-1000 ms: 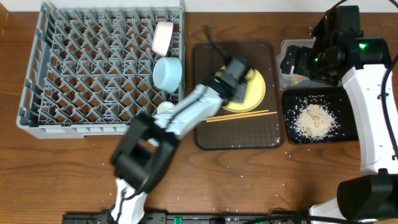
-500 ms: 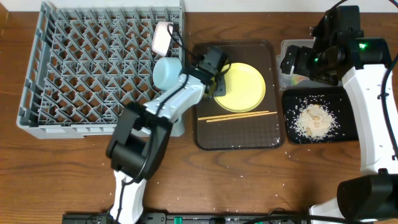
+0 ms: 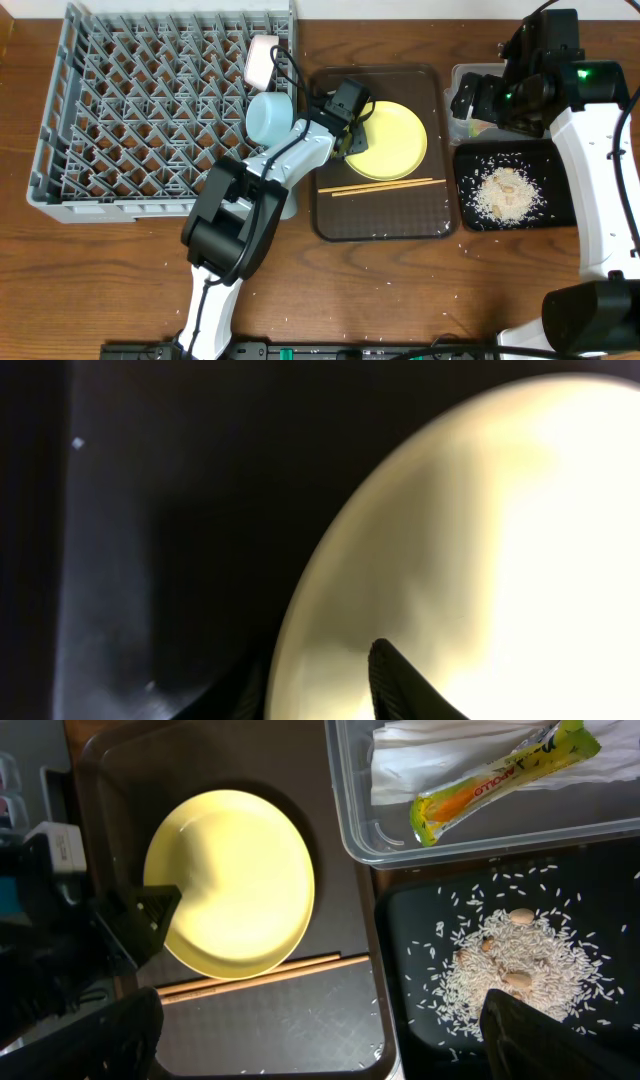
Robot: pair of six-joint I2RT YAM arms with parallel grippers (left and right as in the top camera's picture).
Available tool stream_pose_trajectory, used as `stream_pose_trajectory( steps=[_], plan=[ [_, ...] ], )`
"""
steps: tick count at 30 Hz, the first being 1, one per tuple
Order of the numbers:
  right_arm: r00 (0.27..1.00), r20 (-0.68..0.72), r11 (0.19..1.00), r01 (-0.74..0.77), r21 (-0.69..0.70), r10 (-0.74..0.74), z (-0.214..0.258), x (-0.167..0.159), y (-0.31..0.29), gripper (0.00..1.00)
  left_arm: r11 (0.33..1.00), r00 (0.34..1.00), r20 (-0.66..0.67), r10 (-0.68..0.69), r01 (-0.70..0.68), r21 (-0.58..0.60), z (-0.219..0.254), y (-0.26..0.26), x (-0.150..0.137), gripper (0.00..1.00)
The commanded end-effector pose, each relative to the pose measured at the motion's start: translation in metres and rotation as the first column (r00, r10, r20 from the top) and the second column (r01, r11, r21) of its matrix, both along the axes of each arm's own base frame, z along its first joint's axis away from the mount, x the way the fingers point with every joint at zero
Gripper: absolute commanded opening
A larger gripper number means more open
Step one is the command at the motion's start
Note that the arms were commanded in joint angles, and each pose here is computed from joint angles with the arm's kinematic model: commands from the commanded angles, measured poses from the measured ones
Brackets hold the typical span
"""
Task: Sort waste into correct bins and load items into the dishwasher
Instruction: 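Grasp edge of yellow plate with left gripper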
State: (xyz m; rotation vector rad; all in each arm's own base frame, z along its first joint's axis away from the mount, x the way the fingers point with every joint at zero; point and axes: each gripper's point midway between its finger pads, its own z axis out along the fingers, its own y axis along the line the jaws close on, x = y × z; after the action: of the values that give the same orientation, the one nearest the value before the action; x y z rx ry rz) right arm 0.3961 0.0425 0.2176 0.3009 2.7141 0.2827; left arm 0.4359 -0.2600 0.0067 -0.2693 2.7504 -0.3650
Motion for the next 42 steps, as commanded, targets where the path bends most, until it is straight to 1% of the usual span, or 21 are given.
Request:
stream_pose_trajectory(
  steps=[1,2,3,7,10,14,16,22,26,29,30,31,33,34,37,42],
  plan=[
    [1.000,0.004,1.000,-0.015,-0.009,0.015,0.001,0.000,0.003,0.99,0.998,0.991,-0.128,0.029,-0.022,0.054,-0.056,0.013,-0.021,0.22],
    [1.000,0.004,1.000,-0.015,-0.009,0.015,0.001,0.000,0.003,0.99,0.998,0.991,-0.128,0.029,-0.022,0.055,-0.056,0.013,-0.021,0.14],
    [1.000,0.004,1.000,-0.015,-0.009,0.015,0.001,0.000,0.003,0.99,0.998,0.992,-0.127,0.028,-0.022,0.054,-0.056,0.013,-0.021,0.08],
    [1.000,0.004,1.000,-0.015,-0.009,0.015,0.001,0.000,0.003,0.99,0.999,0.993,-0.113,0.029,-0.024,0.046,-0.052,0.011,-0.018,0.08],
    [1.000,0.004,1.000,-0.015,-0.009,0.015,0.001,0.000,0.003,0.99,0.999,0.997,-0.077,0.019,-0.017,0.035,-0.038,0.011,-0.010,0.08],
    [1.000,0.004,1.000,-0.015,-0.009,0.015,0.001,0.000,0.003,0.99,1.000,1.000,0.002,-0.014,0.013,0.013,-0.001,0.014,0.004,0.07],
    [1.000,0.004,1.000,-0.015,-0.009,0.015,0.001,0.000,0.003,0.99,1.000,0.998,0.063,-0.027,0.028,-0.005,0.029,0.015,0.011,0.08],
    [1.000,0.004,1.000,-0.015,-0.009,0.015,0.001,0.000,0.003,0.99,0.997,0.983,0.171,-0.071,0.076,-0.022,0.081,0.015,0.017,0.07],
    [1.000,0.004,1.000,-0.015,-0.009,0.015,0.001,0.000,0.003,0.99,0.996,0.976,0.204,-0.076,0.084,-0.030,0.098,0.015,0.018,0.08],
    [1.000,0.004,1.000,-0.015,-0.009,0.015,0.001,0.000,0.003,0.99,0.996,0.977,0.198,-0.076,0.085,-0.037,0.098,0.015,0.016,0.08],
    [1.000,0.004,1.000,-0.015,-0.009,0.015,0.001,0.000,0.003,0.99,0.996,0.980,0.187,-0.070,0.079,-0.041,0.095,0.015,0.015,0.11],
    [1.000,0.004,1.000,-0.015,-0.009,0.015,0.001,0.000,0.003,0.99,0.996,0.984,0.171,-0.054,0.064,-0.055,0.090,0.014,0.014,0.23],
    [1.000,0.004,1.000,-0.015,-0.009,0.015,0.001,0.000,0.003,0.99,0.996,0.990,0.139,-0.032,0.043,-0.080,0.080,0.011,0.013,0.43],
    [1.000,0.004,1.000,-0.015,-0.009,0.015,0.001,0.000,0.003,0.99,0.995,0.992,0.126,-0.028,0.040,-0.095,0.075,0.008,0.013,0.49],
    [1.000,0.004,1.000,-0.015,-0.009,0.015,0.001,0.000,0.003,0.99,0.988,0.993,0.103,-0.056,0.070,-0.140,0.056,-0.004,0.015,0.54],
    [1.000,0.004,1.000,-0.015,-0.009,0.015,0.001,0.000,0.003,0.99,0.989,0.994,0.091,-0.057,0.069,-0.133,0.032,-0.007,0.020,0.55]
  ],
)
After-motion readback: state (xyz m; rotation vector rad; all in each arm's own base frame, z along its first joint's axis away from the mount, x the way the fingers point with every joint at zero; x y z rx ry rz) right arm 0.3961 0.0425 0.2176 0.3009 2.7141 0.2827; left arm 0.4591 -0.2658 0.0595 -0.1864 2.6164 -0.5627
